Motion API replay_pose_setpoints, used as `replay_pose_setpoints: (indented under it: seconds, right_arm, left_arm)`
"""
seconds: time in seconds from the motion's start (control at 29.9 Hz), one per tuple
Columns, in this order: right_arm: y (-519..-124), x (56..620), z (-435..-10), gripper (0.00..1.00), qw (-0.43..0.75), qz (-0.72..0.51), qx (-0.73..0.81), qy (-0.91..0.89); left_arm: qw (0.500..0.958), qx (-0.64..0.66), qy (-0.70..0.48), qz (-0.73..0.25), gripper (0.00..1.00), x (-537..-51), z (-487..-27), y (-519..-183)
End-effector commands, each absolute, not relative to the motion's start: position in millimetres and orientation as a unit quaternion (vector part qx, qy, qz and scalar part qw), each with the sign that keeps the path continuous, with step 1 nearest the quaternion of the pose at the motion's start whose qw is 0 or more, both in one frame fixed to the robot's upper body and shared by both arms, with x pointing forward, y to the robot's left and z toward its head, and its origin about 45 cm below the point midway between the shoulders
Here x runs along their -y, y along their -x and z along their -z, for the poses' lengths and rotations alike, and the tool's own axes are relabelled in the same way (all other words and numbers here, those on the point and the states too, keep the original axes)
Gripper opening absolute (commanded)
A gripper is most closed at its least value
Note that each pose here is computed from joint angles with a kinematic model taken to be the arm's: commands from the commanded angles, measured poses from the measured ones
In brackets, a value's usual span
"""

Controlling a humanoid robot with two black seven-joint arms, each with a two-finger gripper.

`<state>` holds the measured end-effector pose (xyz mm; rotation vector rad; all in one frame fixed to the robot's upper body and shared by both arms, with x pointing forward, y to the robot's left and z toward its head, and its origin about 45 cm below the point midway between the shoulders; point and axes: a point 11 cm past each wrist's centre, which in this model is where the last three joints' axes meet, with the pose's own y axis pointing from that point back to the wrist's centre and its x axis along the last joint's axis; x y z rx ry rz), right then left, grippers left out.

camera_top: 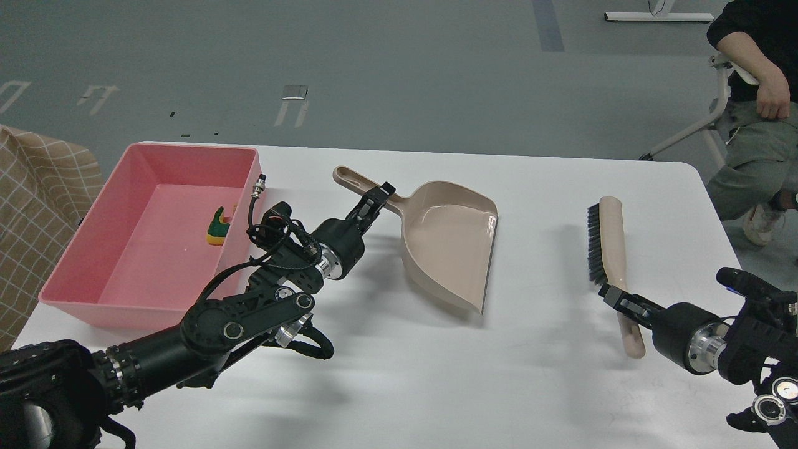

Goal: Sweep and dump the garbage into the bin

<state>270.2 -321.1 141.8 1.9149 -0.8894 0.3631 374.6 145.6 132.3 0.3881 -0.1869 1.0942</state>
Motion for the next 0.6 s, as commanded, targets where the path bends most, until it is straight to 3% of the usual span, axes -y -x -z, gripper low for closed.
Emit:
replay_pose_setpoints:
  seconds: [0.0, 0.47, 0.5, 0.53, 0.57]
  right_arm:
    - [-269, 323, -141, 0.10, 0.482, -0.148, 0.364, -0.783]
    - [-260, 336, -134, 0.10, 0.502, -0.139, 0.356, -0.776]
    - [-260, 336, -134, 0.10, 0.502, -0.139, 0.356, -0.776]
    - [-260, 336, -134, 0.20, 0.502, -0.139, 0.356, -0.776]
    - [-260, 336, -134, 0.20, 0.502, -0.139, 0.356, -0.776]
  left_arm:
    - [0.831, 0.089, -0.185, -0.517, 0.11, -147, -132, -375]
    - [0.831, 0.085, -0.190, -0.517, 0.16, -149, -127, -372]
    - [0.830, 0.085, -0.190, -0.517, 0.19, -149, -126, -372]
    - [0.830, 0.084, -0.190, -0.517, 0.26, -149, -126, -371]
    - [0.830, 0.084, -0.190, -0.517, 0.26, -149, -126, -371]
